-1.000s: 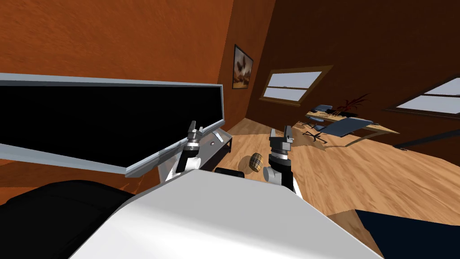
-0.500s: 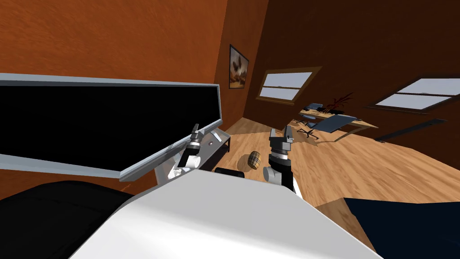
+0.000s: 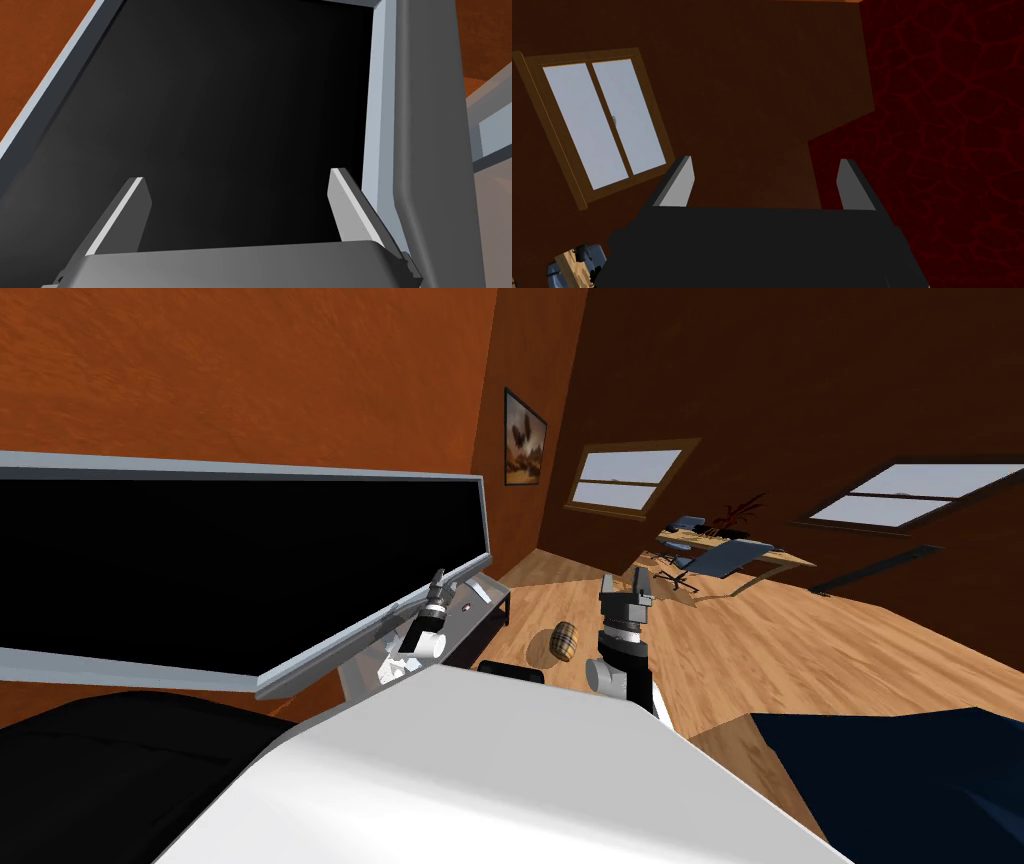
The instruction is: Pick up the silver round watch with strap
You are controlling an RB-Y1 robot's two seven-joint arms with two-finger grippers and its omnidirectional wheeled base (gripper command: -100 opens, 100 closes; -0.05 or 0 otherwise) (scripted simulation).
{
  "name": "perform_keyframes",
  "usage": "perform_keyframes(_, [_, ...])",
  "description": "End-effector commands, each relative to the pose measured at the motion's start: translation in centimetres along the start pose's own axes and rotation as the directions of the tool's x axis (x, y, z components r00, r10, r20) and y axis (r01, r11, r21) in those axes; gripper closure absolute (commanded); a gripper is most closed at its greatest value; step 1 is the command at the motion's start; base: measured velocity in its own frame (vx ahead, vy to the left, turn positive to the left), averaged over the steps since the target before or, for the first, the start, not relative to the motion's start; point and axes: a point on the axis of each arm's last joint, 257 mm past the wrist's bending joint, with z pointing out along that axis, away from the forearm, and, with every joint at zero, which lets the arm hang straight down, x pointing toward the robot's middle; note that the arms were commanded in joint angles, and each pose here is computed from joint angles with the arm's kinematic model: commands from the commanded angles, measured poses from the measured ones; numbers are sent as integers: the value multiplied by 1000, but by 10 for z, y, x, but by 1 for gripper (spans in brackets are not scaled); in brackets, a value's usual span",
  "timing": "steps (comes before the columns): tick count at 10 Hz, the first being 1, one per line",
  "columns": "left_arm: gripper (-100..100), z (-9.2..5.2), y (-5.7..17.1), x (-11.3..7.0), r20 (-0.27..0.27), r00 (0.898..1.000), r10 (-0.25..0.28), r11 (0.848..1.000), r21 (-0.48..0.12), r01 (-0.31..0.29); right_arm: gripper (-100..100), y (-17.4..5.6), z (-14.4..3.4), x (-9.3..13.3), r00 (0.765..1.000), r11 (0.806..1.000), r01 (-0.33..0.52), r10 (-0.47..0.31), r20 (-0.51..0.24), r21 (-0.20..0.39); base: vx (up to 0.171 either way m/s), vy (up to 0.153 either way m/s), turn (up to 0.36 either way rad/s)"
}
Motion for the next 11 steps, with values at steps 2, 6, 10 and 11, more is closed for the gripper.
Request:
perform_keyframes(2, [-100,3,27,-16,24,999,-43,997,-65,45,0,0,0,0,1000,1000,0,0,0,0,-14,-3,-80])
perform_keyframes(6, [-100,5,61,-35,66,992,-104,983,-144,112,0,0,0,0,1000,1000,0,0,0,0,-6,-2,-58])
perform_keyframes(10, [-100,6,108,-63,150,969,-198,943,-242,230,0,0,0,0,1000,1000,0,0,0,0,-2,-1,-79])
perform_keyframes(11, [-100,4,112,-65,156,968,-196,941,-249,230,0,0,0,0,1000,1000,0,0,0,0,2,1,-32])
